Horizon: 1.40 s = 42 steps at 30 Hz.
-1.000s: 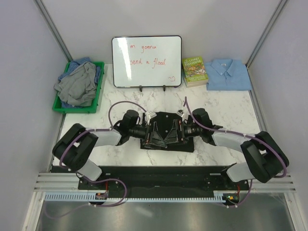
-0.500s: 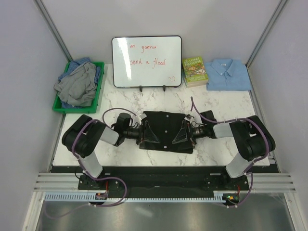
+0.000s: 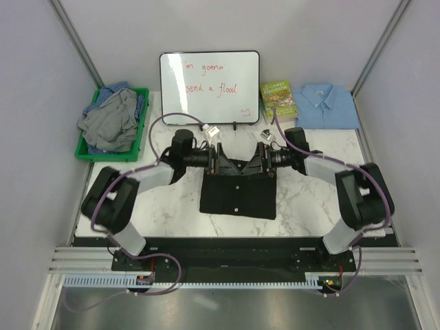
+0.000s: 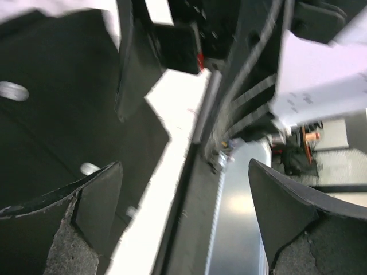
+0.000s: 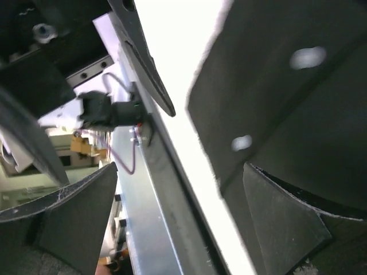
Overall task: Fold and stack the long sleeve shirts
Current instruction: Fold the shirt
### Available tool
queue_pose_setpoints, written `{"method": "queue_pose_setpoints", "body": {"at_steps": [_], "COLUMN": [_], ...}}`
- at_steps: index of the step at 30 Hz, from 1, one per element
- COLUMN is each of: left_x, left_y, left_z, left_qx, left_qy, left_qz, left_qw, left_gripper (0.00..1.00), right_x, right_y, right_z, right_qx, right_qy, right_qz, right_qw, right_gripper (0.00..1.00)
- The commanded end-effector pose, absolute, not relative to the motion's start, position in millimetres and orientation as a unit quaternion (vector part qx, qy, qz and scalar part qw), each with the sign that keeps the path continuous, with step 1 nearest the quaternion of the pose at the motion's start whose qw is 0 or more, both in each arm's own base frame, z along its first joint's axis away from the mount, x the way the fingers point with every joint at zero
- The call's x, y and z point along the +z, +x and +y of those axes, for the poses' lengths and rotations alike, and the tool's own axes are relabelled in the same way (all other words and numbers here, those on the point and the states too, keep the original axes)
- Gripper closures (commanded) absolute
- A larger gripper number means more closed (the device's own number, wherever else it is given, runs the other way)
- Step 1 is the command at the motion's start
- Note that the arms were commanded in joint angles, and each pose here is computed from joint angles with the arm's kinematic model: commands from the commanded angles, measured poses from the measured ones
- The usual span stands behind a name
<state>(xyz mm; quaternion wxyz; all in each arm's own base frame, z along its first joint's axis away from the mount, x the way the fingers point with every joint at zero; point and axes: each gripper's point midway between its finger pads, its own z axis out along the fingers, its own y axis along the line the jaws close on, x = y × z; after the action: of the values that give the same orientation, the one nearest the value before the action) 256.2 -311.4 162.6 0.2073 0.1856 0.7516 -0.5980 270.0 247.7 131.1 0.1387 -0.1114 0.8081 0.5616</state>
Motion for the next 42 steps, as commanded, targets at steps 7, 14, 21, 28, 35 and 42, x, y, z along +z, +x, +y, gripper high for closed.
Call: {"method": "queue_pose_setpoints", "body": {"at_steps": [7, 14, 21, 28, 35, 42], "left_x": [48.8, 26.7, 110.2, 135.6, 49.2, 38.0], "left_y": [371.5, 340.7, 329.8, 362.0, 380.1, 345.3], "left_z": [-300.5, -261.4, -269.0, -299.6, -293.8, -269.1], "left_qx": [-0.526, -0.51, -0.537, -0.526, -0.486, -0.461], "left_qy": [0.005, -0.021, 0.097, 0.126, 0.073, 0.076], "left_qz": [0.825, 0.843, 0.801, 0.793, 0.839, 0.86], "left_qw": [0.206, 0.171, 0.245, 0.282, 0.233, 0.206], "left_gripper": [0.05, 0.05, 0.07, 0.08, 0.08, 0.12], "right_x": [59.7, 35.6, 139.2, 112.9, 46.6, 5.1], "right_y": [349.3, 307.0, 324.0, 316.7, 329.9, 370.2], "right_z": [241.7, 229.9, 230.9, 218.0, 179.9, 176.4], "right_qx": [0.541, 0.545, 0.565, 0.535, 0.484, 0.386], "right_qy": [-0.085, -0.068, -0.139, -0.147, -0.14, -0.2], "right_qz": [0.824, 0.832, 0.804, 0.828, 0.862, 0.898], "right_qw": [0.147, 0.071, 0.124, 0.086, 0.061, 0.073], "right_gripper": [0.02, 0.02, 0.02, 0.02, 0.02, 0.02]}}
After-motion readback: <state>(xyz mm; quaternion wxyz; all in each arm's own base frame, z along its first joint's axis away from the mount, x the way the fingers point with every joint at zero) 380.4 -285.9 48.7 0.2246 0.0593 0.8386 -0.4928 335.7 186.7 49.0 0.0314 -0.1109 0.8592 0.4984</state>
